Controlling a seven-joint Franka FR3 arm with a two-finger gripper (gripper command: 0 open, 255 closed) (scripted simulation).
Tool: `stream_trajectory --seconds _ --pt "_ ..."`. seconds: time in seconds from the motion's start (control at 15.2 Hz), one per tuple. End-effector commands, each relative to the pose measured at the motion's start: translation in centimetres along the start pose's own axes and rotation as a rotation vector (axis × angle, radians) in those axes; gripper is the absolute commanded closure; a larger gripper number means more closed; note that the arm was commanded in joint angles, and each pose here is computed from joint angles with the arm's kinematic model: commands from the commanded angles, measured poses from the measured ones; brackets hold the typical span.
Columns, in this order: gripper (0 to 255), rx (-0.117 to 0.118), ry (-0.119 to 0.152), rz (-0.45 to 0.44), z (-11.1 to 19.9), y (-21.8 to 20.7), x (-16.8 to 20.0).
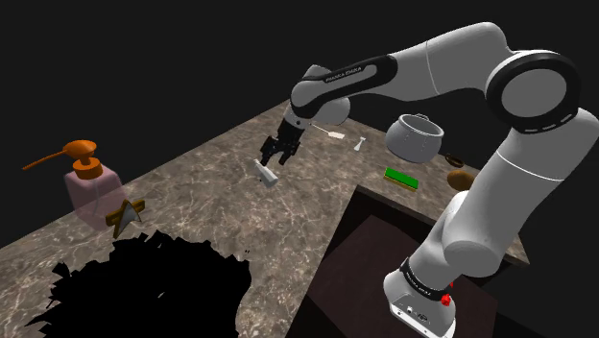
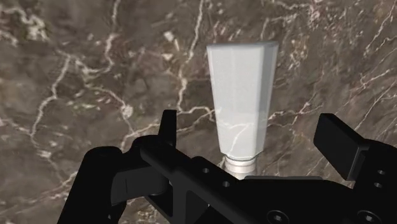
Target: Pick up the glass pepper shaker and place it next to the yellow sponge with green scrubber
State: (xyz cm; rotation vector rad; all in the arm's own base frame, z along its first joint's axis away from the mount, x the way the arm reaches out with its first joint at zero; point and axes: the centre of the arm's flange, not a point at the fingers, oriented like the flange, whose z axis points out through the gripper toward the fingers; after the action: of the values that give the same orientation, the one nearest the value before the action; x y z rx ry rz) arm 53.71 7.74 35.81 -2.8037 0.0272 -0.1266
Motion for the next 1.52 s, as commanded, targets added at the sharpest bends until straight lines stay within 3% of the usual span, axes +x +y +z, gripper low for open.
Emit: stream_trajectory --seconds 0.0,0.46,0.92,0.99,1.45 --pt "0 0.012 0.006 -0.005 1.5 -0.2 0.7" --pt "0 0.012 0.006 -0.005 5.0 -0.2 0.7" --pt "0 0.012 0.006 -0.005 5.0 -0.3 0.7" --pt "255 0.012 0.006 -0.005 5.0 -0.3 0.7" --pt "255 0.012 0.006 -0.005 5.0 -0.3 0.7"
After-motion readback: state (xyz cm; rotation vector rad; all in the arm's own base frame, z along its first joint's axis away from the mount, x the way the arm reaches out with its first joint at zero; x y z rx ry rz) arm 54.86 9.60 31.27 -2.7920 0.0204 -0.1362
